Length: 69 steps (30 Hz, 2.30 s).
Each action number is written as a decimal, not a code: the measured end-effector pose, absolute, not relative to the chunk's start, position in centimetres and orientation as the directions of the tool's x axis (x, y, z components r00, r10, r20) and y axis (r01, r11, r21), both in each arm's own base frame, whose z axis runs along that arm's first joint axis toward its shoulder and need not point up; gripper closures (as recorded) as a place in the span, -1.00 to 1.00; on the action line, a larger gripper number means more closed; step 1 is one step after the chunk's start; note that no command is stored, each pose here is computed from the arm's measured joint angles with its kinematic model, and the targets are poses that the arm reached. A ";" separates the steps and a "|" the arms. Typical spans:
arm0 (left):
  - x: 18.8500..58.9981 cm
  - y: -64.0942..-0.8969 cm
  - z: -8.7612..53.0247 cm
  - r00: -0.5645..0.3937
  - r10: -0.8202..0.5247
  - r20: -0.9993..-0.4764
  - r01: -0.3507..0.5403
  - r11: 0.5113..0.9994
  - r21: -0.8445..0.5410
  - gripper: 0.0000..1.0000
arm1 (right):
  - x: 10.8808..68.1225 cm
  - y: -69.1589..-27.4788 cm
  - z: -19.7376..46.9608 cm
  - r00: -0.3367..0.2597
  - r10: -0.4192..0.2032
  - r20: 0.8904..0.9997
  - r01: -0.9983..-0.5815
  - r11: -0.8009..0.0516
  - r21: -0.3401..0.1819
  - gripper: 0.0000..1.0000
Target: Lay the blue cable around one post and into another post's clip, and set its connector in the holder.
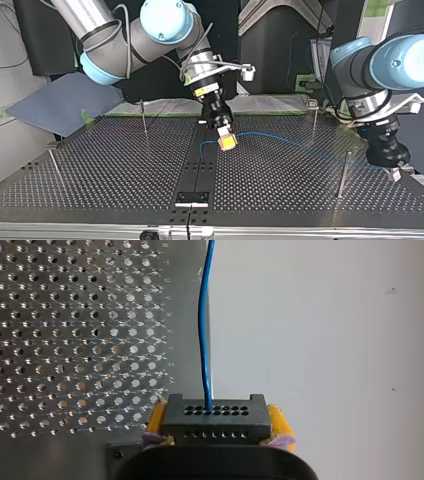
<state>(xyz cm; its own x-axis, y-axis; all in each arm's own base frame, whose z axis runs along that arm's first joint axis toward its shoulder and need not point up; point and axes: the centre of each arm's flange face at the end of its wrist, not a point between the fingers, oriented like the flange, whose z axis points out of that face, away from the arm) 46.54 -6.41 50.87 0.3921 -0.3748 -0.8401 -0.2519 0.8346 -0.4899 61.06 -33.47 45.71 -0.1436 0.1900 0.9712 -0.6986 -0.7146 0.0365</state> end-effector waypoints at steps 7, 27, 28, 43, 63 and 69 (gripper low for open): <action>48.7 -3.8 51.0 0.410 -0.393 -0.823 -0.245 0.822 -0.514 1.00 | 62.1 -34.2 44.0 -0.123 0.173 0.977 -0.695 -0.718 0.040 1.00; 52.2 -1.6 46.2 0.328 -0.389 -0.861 -0.281 0.830 -0.482 1.00 | 64.2 -36.2 40.7 -0.101 0.148 0.984 -0.696 -0.717 0.036 1.00; 52.2 -1.5 46.2 0.332 -0.393 -0.858 -0.278 0.828 -0.487 1.00 | 64.2 -36.3 40.6 -0.101 0.148 0.984 -0.697 -0.716 0.036 1.00; 53.6 -0.7 43.1 0.312 -0.402 -0.861 -0.274 0.829 -0.487 1.00 | 64.1 -37.9 40.6 -0.107 0.157 0.982 -0.709 -0.705 0.035 1.00; 55.8 1.1 41.0 0.272 -0.406 -0.872 -0.273 0.836 -0.475 1.00 | 65.0 -41.7 41.3 -0.094 0.163 0.982 -0.710 -0.702 0.048 1.00; 56.4 1.6 41.5 0.274 -0.406 -0.872 -0.267 0.839 -0.474 1.00 | 65.3 -42.6 41.1 -0.090 0.163 0.983 -0.713 -0.699 0.050 1.00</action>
